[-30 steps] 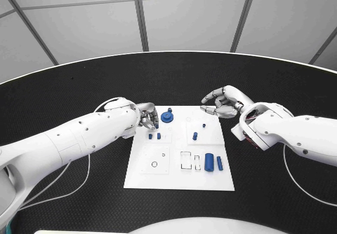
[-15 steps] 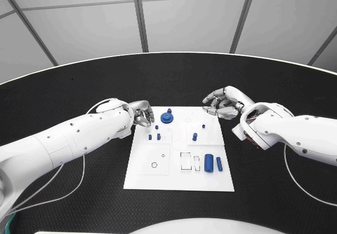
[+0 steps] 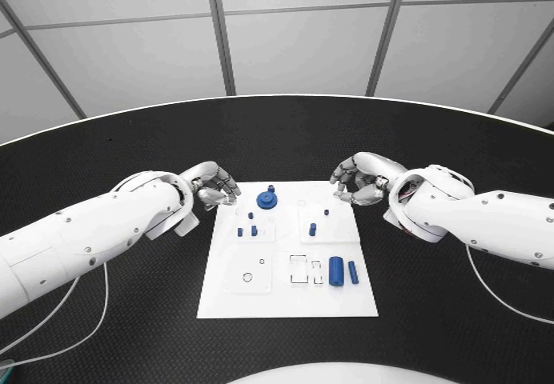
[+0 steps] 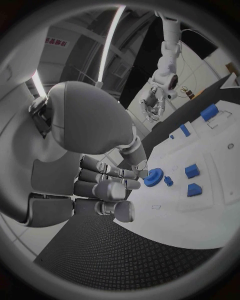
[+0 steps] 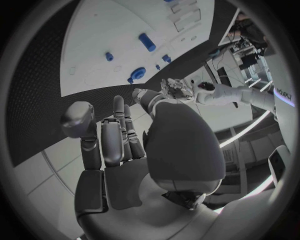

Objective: Assemble the parts on the task board

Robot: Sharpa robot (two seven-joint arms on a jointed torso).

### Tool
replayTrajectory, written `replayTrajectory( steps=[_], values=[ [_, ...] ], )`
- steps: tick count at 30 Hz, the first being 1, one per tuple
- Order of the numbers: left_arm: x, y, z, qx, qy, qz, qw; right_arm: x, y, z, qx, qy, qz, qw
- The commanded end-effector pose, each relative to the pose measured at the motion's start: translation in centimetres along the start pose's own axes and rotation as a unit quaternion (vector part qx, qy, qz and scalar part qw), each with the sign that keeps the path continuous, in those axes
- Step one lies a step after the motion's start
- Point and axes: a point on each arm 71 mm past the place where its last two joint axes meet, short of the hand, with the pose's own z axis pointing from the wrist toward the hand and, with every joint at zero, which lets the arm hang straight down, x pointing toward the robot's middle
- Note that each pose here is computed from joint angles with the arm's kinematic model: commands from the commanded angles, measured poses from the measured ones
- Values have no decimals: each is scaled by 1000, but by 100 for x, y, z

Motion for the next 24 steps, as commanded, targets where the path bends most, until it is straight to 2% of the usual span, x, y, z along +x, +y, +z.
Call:
replayTrajectory(
  steps=[1,4,6,12,16,18,24],
  values=[
    [-119,128,-146,-3,-16,-82,996,25,10,29,-15,11,-87,996],
    [-174,165,-266,14,-19,-180,983,57,9,69,-15,20,-133,991],
    [-188,161,-330,30,-15,-235,971,87,14,93,-15,23,-148,989],
    [-167,79,-477,79,23,-375,924,210,48,168,-20,37,-179,983],
    [-161,39,-543,101,41,-424,899,294,79,213,-26,46,-186,981],
    [-166,31,-570,108,44,-439,891,332,100,234,-30,51,-188,980],
    [-184,30,-627,117,44,-468,875,442,149,273,-39,64,-188,979]
  ],
)
